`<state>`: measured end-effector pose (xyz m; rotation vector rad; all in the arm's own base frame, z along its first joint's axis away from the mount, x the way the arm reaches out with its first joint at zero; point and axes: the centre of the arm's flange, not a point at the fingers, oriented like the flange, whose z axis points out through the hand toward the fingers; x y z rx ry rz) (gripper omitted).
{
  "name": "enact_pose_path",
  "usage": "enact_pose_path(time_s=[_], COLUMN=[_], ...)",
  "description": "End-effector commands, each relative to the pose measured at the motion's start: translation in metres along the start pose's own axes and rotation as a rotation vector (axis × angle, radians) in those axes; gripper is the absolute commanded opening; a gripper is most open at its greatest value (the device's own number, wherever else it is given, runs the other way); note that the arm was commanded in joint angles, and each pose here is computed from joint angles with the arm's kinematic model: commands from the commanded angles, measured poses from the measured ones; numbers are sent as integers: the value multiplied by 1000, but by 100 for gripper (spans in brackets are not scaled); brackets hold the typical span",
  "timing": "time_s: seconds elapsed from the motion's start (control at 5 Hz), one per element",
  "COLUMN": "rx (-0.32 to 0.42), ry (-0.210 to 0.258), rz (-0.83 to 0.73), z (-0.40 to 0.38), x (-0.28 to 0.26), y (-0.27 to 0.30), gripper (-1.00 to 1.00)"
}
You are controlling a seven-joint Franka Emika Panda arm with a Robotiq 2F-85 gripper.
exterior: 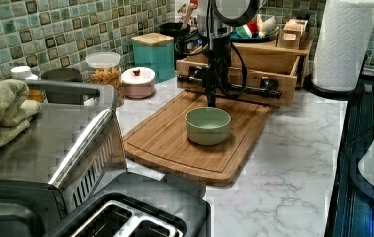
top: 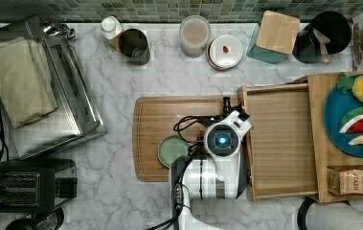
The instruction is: Open the drawer.
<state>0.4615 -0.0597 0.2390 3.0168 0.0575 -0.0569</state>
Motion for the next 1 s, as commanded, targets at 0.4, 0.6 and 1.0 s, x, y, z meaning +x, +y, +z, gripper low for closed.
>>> enact_pose_path(time_s=[0.4,0.6,1.0], rx=[-4,26,26], ry=[-32,-8,-8], rz=[-78,-46,-46], z=[-30,-34,-34], x=[9,12,13], y=[-85,-103,-103], gripper=[100,100,100])
